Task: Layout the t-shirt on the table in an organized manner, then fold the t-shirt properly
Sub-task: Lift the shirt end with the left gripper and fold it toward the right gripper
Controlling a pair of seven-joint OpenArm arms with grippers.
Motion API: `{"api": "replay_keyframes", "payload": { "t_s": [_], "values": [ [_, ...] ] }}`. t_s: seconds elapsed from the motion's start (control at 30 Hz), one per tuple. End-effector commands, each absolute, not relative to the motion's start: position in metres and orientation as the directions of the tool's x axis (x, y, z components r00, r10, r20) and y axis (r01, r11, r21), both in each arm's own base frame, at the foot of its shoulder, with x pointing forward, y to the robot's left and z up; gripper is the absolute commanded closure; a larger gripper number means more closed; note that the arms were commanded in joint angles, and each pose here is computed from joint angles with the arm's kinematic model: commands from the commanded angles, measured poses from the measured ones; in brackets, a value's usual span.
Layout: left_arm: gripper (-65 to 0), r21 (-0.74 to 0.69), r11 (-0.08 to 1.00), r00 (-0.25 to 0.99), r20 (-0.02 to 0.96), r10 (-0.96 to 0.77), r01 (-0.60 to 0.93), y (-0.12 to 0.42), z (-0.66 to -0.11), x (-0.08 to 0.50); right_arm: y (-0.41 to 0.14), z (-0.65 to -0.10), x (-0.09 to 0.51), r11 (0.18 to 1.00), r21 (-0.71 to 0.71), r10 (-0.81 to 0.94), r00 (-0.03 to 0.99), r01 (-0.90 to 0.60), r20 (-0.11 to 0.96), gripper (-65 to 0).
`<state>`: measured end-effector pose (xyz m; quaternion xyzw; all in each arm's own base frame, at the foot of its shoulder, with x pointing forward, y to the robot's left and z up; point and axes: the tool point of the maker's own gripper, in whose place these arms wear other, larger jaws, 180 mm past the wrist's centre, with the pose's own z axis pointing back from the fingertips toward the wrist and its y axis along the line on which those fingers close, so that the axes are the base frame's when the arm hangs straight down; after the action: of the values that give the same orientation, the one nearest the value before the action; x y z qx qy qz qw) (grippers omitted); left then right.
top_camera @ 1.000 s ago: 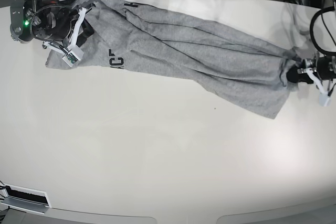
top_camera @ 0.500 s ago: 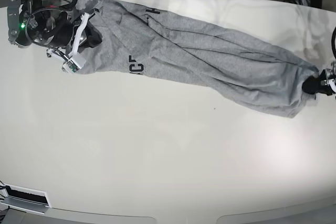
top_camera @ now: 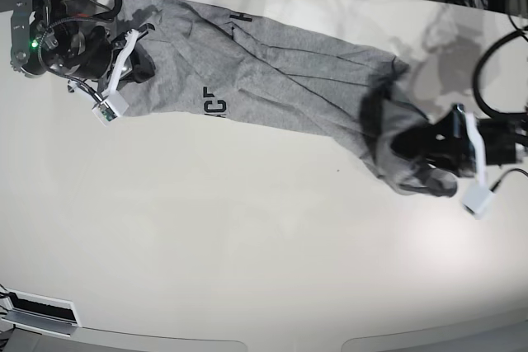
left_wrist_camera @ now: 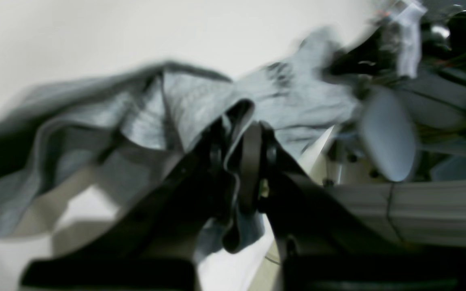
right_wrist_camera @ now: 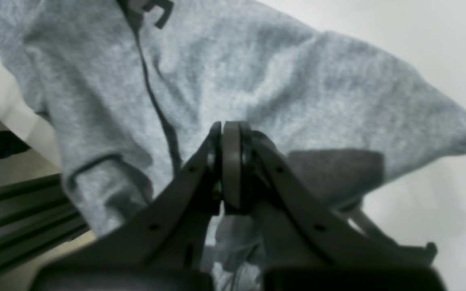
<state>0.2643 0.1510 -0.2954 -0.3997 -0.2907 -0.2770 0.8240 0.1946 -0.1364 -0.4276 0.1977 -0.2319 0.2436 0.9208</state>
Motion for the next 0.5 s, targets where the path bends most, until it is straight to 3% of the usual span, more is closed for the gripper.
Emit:
{"api": "replay_keyframes", "payload": {
  "t_s": [0.0,0.27,0.47],
  "values": [
    [0.0,-0.484,0.507,0.650,0.727,-0.221,0.713,0.146,-0.285,0.264,-0.133,-0.418,0.204,0.797,0.247,0.343,0.750,-0.551,0.566,0.0],
    [0.0,-0.610,0.351,0.684,0.716,-0.140,0.710,0.074,-0.299,0.240,-0.126,-0.418,0.204,0.795,0.262,0.328,0.752,-0.546,0.572,0.0],
    [0.0,-0.618,0.319,0.685,0.707,-0.173,0.719,0.039,-0.315,0.231,-0.126,-0.418,0.204,0.795,0.262,0.329,0.752,-0.547,0.571,0.0]
  ]
}}
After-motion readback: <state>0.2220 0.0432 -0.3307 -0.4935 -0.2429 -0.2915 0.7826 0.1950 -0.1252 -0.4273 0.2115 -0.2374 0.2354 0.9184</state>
